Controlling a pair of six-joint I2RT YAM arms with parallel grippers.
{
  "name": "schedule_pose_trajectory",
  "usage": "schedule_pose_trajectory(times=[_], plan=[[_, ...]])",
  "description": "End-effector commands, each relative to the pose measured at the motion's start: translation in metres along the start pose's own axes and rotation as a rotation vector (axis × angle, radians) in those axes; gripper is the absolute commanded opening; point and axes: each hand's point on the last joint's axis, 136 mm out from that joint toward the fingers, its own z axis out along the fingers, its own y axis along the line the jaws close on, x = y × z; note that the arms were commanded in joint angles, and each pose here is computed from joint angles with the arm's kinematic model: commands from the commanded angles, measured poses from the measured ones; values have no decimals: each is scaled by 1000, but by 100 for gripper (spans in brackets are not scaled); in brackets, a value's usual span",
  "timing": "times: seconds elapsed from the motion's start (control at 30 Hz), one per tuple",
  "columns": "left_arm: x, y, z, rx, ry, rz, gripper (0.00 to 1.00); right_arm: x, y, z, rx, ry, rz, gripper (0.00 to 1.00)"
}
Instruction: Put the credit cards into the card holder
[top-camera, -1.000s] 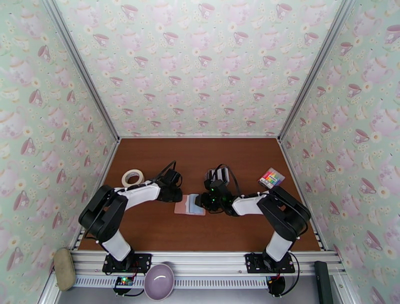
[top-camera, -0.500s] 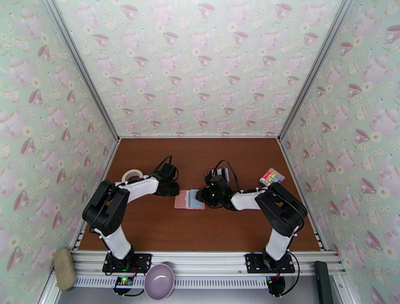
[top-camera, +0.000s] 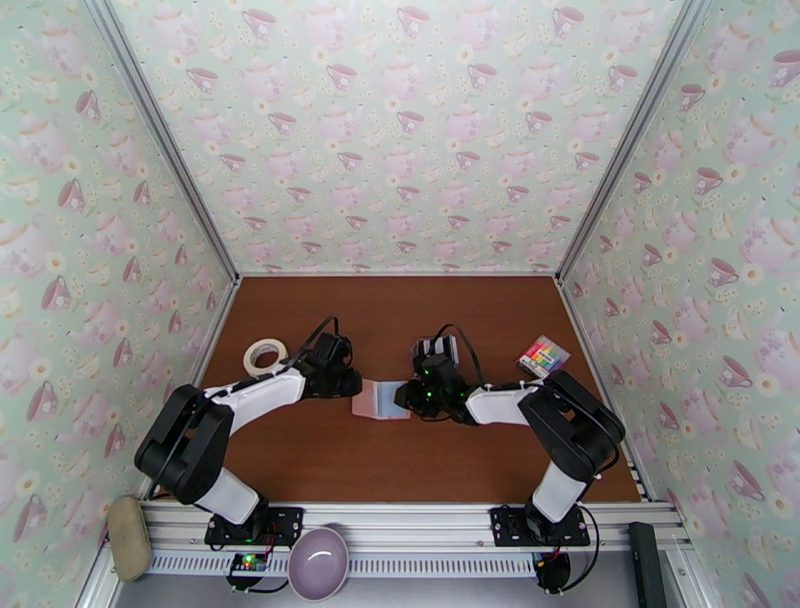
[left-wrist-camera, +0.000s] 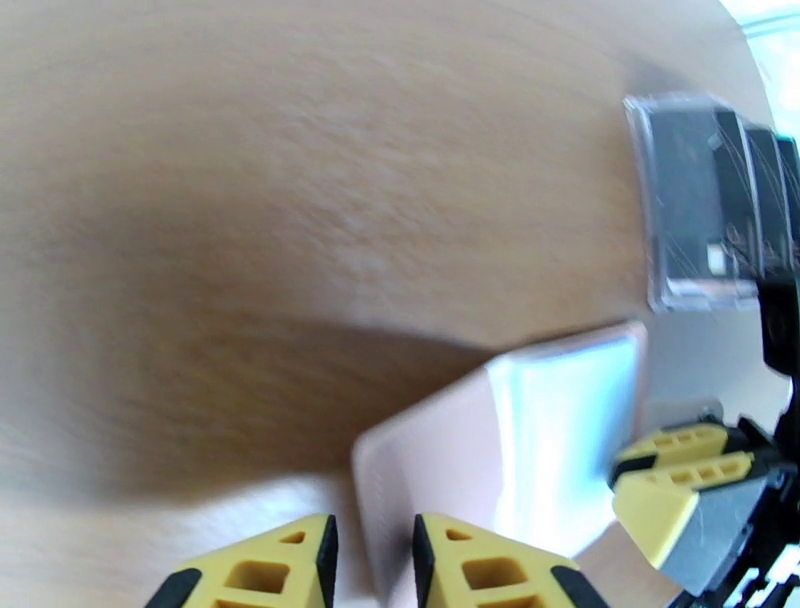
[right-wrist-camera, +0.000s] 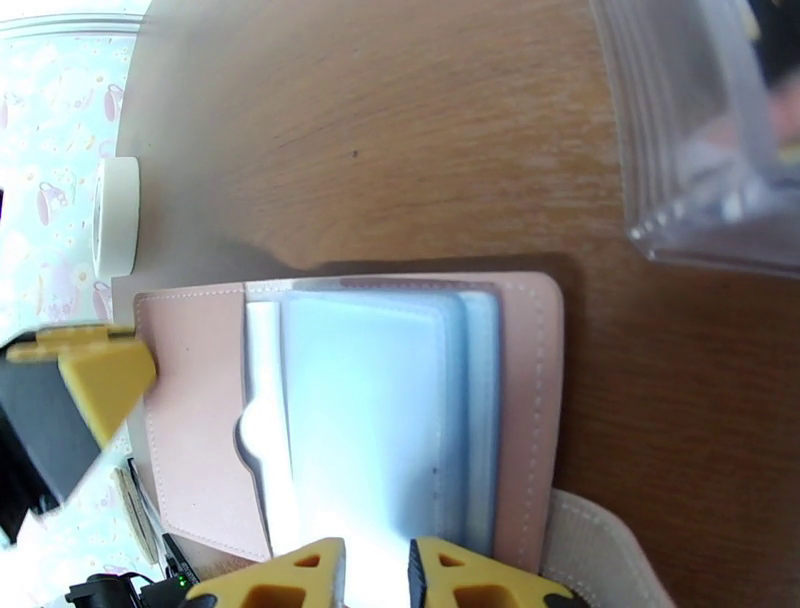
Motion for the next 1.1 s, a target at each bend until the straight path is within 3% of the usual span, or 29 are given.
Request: schedule_pose_trajectory(times=[0.0, 0.2, 0.33, 0.5, 0.77, 1.07], plan=[[7, -13, -4, 51, 5, -9, 28, 4, 1, -2, 13, -5, 4, 25], [20, -11, -6, -12, 32, 14, 28, 3, 10, -8, 8, -19, -6, 24], [27, 16, -2, -140, 51, 32, 11, -4, 15, -13, 25, -34, -30, 25], [30, 29, 8, -196, 62, 53, 10, -12, 19, -12, 59, -36, -66, 24], [19, 24, 20, -191, 56, 81, 18, -27, 32, -2, 70, -28, -98, 25], [9, 27, 20, -202, 49, 84, 37, -33, 20, 8, 151, -13, -122, 24]])
